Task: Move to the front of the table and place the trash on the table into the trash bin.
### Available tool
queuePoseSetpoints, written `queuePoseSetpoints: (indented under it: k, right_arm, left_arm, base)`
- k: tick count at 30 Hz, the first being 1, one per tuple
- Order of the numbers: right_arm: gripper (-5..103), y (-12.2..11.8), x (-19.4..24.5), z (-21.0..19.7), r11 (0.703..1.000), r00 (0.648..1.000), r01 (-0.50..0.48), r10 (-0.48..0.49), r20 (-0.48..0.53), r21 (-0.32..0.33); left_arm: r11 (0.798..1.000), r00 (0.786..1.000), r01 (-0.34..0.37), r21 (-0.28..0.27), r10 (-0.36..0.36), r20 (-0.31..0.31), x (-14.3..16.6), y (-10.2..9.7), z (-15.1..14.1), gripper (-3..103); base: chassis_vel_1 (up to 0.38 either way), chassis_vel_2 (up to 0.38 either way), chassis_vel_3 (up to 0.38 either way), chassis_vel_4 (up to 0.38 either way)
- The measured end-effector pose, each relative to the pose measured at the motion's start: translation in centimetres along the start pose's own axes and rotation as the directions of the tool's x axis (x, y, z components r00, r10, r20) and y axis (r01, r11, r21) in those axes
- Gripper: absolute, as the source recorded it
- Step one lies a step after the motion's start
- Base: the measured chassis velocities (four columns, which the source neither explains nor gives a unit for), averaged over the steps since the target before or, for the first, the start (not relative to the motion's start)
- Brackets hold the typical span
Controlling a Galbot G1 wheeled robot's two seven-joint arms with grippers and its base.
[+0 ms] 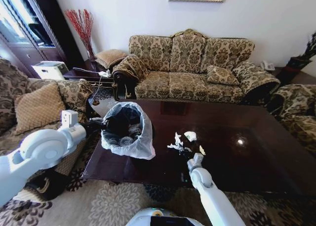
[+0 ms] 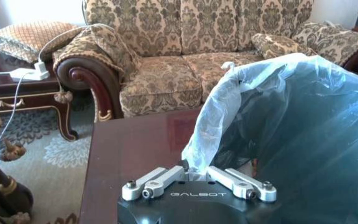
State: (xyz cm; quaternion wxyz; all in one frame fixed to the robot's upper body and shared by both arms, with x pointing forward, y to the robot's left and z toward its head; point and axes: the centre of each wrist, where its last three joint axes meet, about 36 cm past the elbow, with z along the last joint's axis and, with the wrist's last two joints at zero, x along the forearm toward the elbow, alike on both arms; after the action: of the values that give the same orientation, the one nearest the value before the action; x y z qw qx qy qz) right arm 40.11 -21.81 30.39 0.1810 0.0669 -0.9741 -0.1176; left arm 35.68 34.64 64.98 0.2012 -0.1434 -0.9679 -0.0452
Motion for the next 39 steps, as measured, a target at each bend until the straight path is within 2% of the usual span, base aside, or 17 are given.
queuePoseSetpoints:
  k: [7, 11, 13, 15, 19, 20, 22, 23, 26, 27, 29, 30, 32, 34, 36, 37, 39]
  right_arm:
    - [0, 0.0, 1.1, -2.0, 1.000, 0.998, 0.007, -0.007, 0.059, 0.005]
    - [0, 0.3, 2.3, -4.3, 0.999, 0.986, 0.031, -0.034, 0.162, 0.024]
    - [0, 1.1, 3.4, -7.1, 0.995, 0.955, 0.091, -0.101, 0.277, 0.049]
    - [0, 1.6, 3.9, -8.4, 0.990, 0.940, 0.124, -0.137, 0.314, 0.059]
    - [0, 4.9, 7.3, -15.4, 0.936, 0.804, 0.327, -0.346, 0.483, 0.126]
    - [0, 4.9, 7.3, -15.4, 0.936, 0.804, 0.327, -0.346, 0.483, 0.126]
    - [0, 7.3, 9.3, -18.9, 0.872, 0.686, 0.448, -0.477, 0.549, 0.198]
    - [0, 7.3, 9.3, -18.9, 0.872, 0.686, 0.448, -0.477, 0.549, 0.198]
    - [0, 10.0, 12.2, -21.9, 0.726, 0.499, 0.619, -0.657, 0.565, 0.299]
    - [0, 10.0, 12.2, -21.9, 0.726, 0.499, 0.619, -0.657, 0.565, 0.299]
    - [0, 11.6, 12.7, -22.1, 0.640, 0.433, 0.695, -0.737, 0.519, 0.327]
    - [0, 11.6, 12.7, -22.1, 0.640, 0.433, 0.695, -0.737, 0.519, 0.327]
    - [0, 13.1, 11.4, -21.5, 0.586, 0.409, 0.736, -0.784, 0.466, 0.340]
    - [0, 13.4, 10.8, -21.1, 0.579, 0.413, 0.742, -0.792, 0.450, 0.338]
    - [0, 14.9, 7.7, -19.1, 0.593, 0.476, 0.733, -0.797, 0.371, 0.332]
    - [0, 14.9, 7.7, -19.1, 0.593, 0.476, 0.733, -0.797, 0.371, 0.332]
    - [-3, 15.9, 5.7, -17.9, 0.609, 0.518, 0.723, -0.791, 0.327, 0.327]
  left_arm:
    - [1.000, 1.000, -0.001, -0.007, 0.001, 0.000, 0.0, 0.0, -0.2, 0]
    - [1.000, 1.000, -0.001, -0.013, 0.001, -0.007, -0.1, 0.1, -0.4, 0]
    - [1.000, 1.000, -0.001, -0.011, 0.001, -0.027, -0.4, 0.3, -0.7, 0]
    - [1.000, 0.999, -0.006, -0.013, 0.005, -0.044, -0.5, 0.4, -0.9, 0]
    - [0.996, 0.991, 0.002, -0.093, -0.015, -0.130, -2.2, 1.8, -3.4, 0]
    - [0.996, 0.991, 0.002, -0.093, -0.015, -0.130, -2.2, 1.8, -3.4, 0]
    - [0.989, 0.987, 0.015, -0.144, -0.037, -0.155, -3.1, 2.6, -5.3, 0]
    - [0.989, 0.987, 0.015, -0.144, -0.037, -0.155, -3.1, 2.6, -5.3, 0]
    - [0.976, 0.982, 0.016, -0.215, -0.056, -0.182, -4.1, 2.6, -6.8, 0]
    - [0.976, 0.982, 0.016, -0.215, -0.056, -0.182, -4.1, 2.6, -6.8, 0]
    - [0.971, 0.980, 0.001, -0.239, -0.049, -0.192, -4.2, 2.1, -7.0, 0]
    - [0.971, 0.980, 0.001, -0.239, -0.049, -0.192, -4.2, 2.1, -7.0, 0]
    - [0.969, 0.980, -0.015, -0.247, -0.035, -0.197, -4.2, 1.5, -6.9, 0]
    - [0.969, 0.979, -0.021, -0.248, -0.030, -0.199, -4.2, 1.3, -6.9, 0]
    - [0.969, 0.980, -0.030, -0.245, -0.020, -0.199, -4.1, 0.8, -6.5, 0]
    - [0.969, 0.980, -0.030, -0.245, -0.020, -0.199, -4.1, 0.8, -6.5, 0]
    - [0.970, 0.981, -0.043, -0.240, -0.005, -0.195, -3.8, 0.2, -6.3, 0]
  base:
    - [0.000, 0.000, 0.000, 0.000]
    - [0.000, 0.000, 0.000, 0.000]
    - [0.000, 0.000, 0.000, 0.000]
    - [0.000, 0.000, 0.000, 0.000]
    - [0.000, 0.000, 0.000, 0.000]
    - [0.000, 0.000, 0.000, 0.000]
    - [0.000, 0.000, 0.000, 0.000]
    - [0.000, 0.000, 0.000, 0.000]
    - [0.000, 0.000, 0.000, 0.000]
    - [0.000, 0.000, 0.000, 0.000]
    - [0.000, 0.000, 0.000, 0.000]
    - [0.000, 0.000, 0.000, 0.000]
    - [0.000, 0.000, 0.000, 0.000]
    - [0.000, 0.000, 0.000, 0.000]
    - [0.000, 0.000, 0.000, 0.000]
    - [0.000, 0.000, 0.000, 0.000]
    - [0.000, 0.000, 0.000, 0.000]
